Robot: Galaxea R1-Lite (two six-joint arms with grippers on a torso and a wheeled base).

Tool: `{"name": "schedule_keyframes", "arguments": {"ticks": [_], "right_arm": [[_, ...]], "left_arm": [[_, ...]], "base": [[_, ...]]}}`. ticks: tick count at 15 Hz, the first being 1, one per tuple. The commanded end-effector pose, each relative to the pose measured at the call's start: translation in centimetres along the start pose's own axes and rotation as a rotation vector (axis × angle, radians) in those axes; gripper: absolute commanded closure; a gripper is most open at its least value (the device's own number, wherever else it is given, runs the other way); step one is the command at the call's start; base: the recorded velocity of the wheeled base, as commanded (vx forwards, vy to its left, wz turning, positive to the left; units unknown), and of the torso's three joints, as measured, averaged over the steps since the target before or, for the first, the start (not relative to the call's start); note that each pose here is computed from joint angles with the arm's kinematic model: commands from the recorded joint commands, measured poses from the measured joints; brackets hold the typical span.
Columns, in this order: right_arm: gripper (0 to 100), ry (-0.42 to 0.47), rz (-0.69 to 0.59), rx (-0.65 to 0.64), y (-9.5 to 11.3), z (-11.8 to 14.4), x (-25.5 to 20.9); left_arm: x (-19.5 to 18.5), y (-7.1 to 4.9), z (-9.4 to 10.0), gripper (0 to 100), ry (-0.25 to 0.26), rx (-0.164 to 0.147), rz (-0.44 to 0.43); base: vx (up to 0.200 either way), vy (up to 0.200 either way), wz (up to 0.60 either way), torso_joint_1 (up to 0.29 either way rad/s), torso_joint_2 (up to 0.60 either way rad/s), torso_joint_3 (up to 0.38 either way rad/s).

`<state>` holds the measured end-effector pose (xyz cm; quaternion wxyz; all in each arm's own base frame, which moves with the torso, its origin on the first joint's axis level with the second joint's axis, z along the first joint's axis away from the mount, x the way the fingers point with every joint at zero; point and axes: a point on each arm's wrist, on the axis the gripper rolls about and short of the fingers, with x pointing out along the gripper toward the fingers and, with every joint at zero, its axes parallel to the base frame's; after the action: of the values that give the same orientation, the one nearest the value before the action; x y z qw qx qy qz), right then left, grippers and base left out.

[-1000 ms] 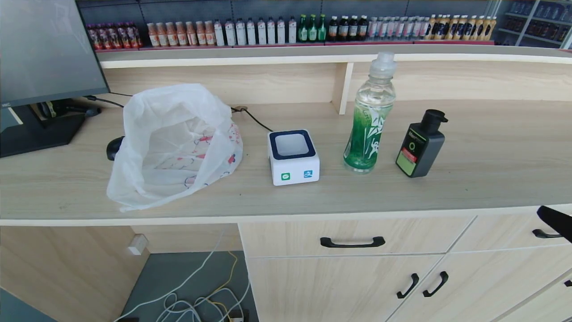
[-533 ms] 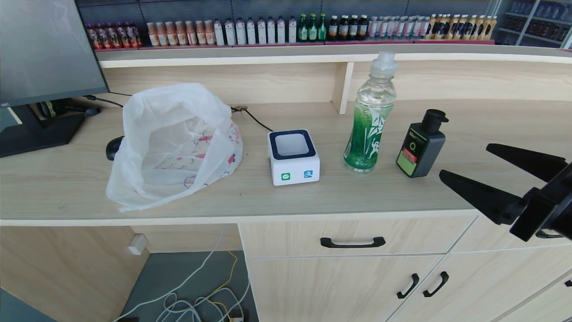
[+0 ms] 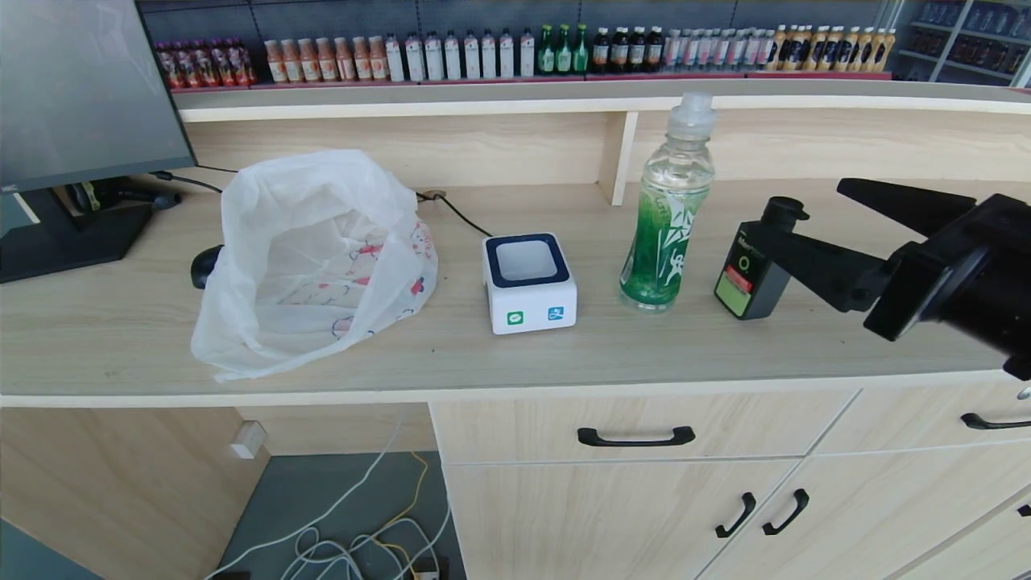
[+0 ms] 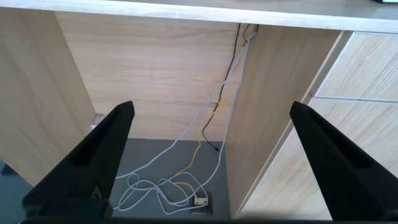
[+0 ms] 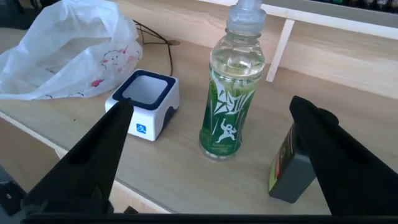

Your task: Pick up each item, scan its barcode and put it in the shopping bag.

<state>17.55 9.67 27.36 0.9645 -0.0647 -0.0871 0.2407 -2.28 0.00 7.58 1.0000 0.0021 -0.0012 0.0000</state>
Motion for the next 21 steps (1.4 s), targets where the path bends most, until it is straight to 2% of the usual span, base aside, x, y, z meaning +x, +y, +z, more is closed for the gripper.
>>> {"name": "schedule_keyframes", "arguments": {"ticks": [1,3,5,7,9,11,16,21], "right_arm": [[0,0.001,-0.035,0.002,0.0,0.4,1.9],[0,0.005,-0.025,0.003,0.7,0.4,2.3],[0,0.016,-0.082,-0.02,0.7,0.4,2.3],[0,0.024,-0.052,-0.03,1.7,0.2,2.6],[0,0.019,-0.075,-0.044,2.2,0.2,3.1],[0,0.02,-0.05,-0.016,2.9,0.2,3.8],[0,0.05,-0.05,-0.013,3.3,-0.6,5.2],[0,0.104,-0.138,0.046,3.4,-2.4,6.7]], "left_arm": [[0.0,0.0,0.0,0,-0.001,0.0,0.0],[0.0,0.0,0.0,0,-0.001,0.0,0.0],[0.0,0.0,0.0,0,-0.001,0.0,0.0],[0.0,0.0,0.0,0,-0.001,0.0,0.0],[0.0,0.0,0.0,0,-0.001,0.0,0.0],[0.0,0.0,0.0,0,-0.001,0.0,0.0],[0.0,0.0,0.0,0,-0.001,0.0,0.0],[0.0,0.0,0.0,0,-0.001,0.0,0.0]], "base": [[0.0,0.0,0.0,0.0,0.0,0.0],[0.0,0.0,0.0,0.0,0.0,0.0],[0.0,0.0,0.0,0.0,0.0,0.0],[0.0,0.0,0.0,0.0,0.0,0.0],[0.0,0.0,0.0,0.0,0.0,0.0],[0.0,0.0,0.0,0.0,0.0,0.0],[0.0,0.0,0.0,0.0,0.0,0.0],[0.0,0.0,0.0,0.0,0.0,0.0]]}}
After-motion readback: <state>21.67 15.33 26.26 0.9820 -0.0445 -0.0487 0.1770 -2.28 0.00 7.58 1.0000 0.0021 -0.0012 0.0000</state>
